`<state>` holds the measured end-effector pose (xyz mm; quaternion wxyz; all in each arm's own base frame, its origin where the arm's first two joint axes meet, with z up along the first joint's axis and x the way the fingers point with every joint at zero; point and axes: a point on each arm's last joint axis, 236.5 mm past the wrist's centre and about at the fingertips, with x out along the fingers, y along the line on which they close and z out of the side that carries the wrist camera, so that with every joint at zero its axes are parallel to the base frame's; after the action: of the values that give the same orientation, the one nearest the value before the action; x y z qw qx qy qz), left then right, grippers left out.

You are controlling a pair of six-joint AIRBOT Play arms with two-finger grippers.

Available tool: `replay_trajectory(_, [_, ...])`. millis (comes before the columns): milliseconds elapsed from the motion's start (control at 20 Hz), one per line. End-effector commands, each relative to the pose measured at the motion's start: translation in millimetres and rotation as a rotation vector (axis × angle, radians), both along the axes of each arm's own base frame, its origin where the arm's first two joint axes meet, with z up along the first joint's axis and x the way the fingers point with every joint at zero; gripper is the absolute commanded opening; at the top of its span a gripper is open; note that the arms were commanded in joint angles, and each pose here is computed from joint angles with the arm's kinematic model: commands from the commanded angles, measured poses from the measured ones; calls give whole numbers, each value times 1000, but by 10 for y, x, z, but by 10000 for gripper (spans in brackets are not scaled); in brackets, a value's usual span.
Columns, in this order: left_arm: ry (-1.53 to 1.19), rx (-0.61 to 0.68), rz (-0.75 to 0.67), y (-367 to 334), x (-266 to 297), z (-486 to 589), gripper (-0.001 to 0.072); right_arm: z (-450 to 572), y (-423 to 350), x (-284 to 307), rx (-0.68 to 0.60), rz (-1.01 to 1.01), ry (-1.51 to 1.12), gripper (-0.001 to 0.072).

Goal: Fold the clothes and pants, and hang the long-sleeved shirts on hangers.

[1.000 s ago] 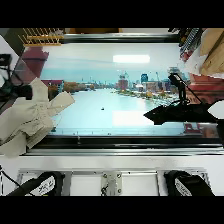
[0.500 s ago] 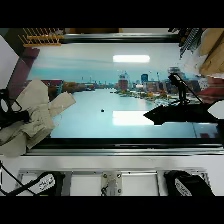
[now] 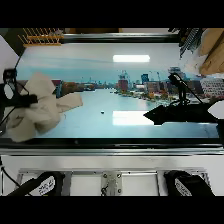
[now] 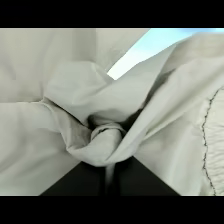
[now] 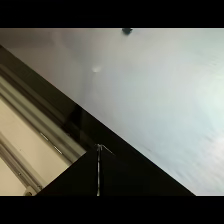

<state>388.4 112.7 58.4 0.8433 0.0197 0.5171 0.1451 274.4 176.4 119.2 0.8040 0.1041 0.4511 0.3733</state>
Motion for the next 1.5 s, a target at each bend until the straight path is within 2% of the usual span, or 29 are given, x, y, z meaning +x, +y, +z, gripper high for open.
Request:
replay_trajectory(0, [-317,-123,-267,-1282,296,1187,10,81,56,47,44,-15,-13,10])
replay_trajectory(200, [-572,-201,-601,-2642,102,2183,10,237,211,-37,143,10,15,10])
replay_trajectory(250, [-606,-224,-665,-2913,34,2329,11,246,241,-120,146,49,22,10])
replay_trajectory(350, [-591,-253,-752,-3315,-66,2380,10,280,47,24,94,6,-28,9])
replay_trajectory(500, [-435,-257,-849,-3808,-177,1928,11,307,-711,417,-65,-210,-103,9])
replay_trajectory(600, [-309,-243,-916,-4143,-261,1392,11,334,-1127,592,-84,-348,-128,10])
replay_trajectory(750, [-159,-264,-1027,-4626,-346,587,11,307,-1452,690,-85,-449,-122,20])
replay_trajectory(800, [-129,-275,-1035,-4714,-315,390,12,276,-1494,706,-84,-459,-112,76])
replay_trajectory(850, [-101,-284,-1024,-4759,-245,215,125,230,-1502,726,-83,-459,-97,356])
replay_trajectory(900, [-82,-286,-1001,-4751,-124,114,479,187,-1493,750,-74,-457,-81,671])
replay_trajectory(950, [-60,-287,-972,-4692,2,78,591,157,-1476,779,-56,-455,-67,696])
replay_trajectory(1050, [-9,-363,-887,-4485,210,210,589,57,-1459,833,-30,-452,-28,696])
replay_trajectory(1200, [82,-556,-708,-3912,299,330,588,-155,-1423,790,-26,-415,53,696])
replay_trajectory(1350, [164,-581,-466,-3072,222,-89,589,-429,-1402,723,-28,-394,121,695])
replay_trajectory(1450, [209,-615,-250,-2531,94,-491,589,-626,-1380,665,-18,-392,181,695])
